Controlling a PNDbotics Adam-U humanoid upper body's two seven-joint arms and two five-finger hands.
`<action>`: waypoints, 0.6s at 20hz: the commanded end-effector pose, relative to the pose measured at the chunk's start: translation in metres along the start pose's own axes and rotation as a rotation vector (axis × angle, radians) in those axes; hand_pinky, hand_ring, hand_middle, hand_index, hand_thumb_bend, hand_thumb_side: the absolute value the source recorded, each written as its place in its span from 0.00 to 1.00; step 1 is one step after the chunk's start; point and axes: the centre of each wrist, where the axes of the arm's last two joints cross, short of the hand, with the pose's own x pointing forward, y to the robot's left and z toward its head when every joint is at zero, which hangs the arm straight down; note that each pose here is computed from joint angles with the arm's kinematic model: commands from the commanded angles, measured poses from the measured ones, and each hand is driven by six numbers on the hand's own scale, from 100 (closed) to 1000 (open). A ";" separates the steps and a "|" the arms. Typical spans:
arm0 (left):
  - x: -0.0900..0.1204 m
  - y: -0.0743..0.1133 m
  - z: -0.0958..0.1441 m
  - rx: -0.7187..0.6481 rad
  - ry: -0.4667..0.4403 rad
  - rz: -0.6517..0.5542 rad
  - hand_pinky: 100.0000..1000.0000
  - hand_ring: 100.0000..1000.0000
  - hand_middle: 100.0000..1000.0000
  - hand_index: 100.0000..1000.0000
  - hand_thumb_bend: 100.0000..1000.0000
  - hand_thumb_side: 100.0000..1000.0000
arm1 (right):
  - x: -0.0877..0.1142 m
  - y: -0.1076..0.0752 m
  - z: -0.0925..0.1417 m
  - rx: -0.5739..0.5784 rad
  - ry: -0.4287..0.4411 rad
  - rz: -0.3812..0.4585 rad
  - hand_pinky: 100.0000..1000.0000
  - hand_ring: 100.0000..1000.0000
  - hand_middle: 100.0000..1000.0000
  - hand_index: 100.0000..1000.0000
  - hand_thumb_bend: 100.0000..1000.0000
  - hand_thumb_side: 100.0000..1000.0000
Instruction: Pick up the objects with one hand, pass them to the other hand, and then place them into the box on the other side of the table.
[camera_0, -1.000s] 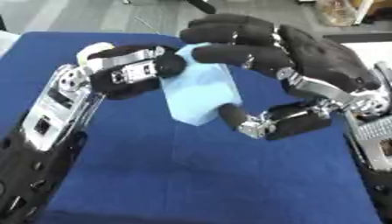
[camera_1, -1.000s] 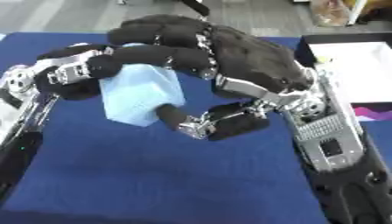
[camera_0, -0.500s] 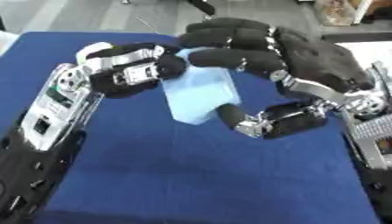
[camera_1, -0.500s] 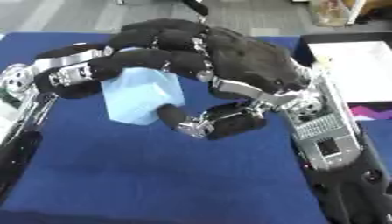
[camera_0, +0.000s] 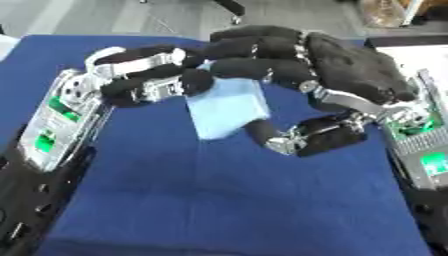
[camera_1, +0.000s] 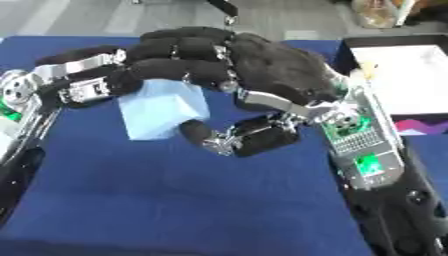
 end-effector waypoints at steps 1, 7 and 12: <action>0.015 0.001 -0.004 -0.024 -0.023 -0.074 0.73 0.33 0.18 0.54 0.00 0.73 | -0.002 -0.004 -0.002 0.033 -0.020 0.045 0.92 0.92 0.96 1.00 0.00 0.00; 0.017 0.001 -0.004 -0.026 -0.011 -0.105 0.73 0.33 0.18 0.54 0.00 0.72 | -0.002 -0.006 -0.001 0.022 -0.030 0.077 0.85 0.80 0.93 1.00 0.00 0.00; 0.020 0.001 -0.005 -0.030 -0.002 -0.126 0.73 0.33 0.19 0.55 0.00 0.71 | -0.002 -0.006 -0.001 -0.022 -0.027 0.081 0.79 0.74 0.83 1.00 0.00 0.00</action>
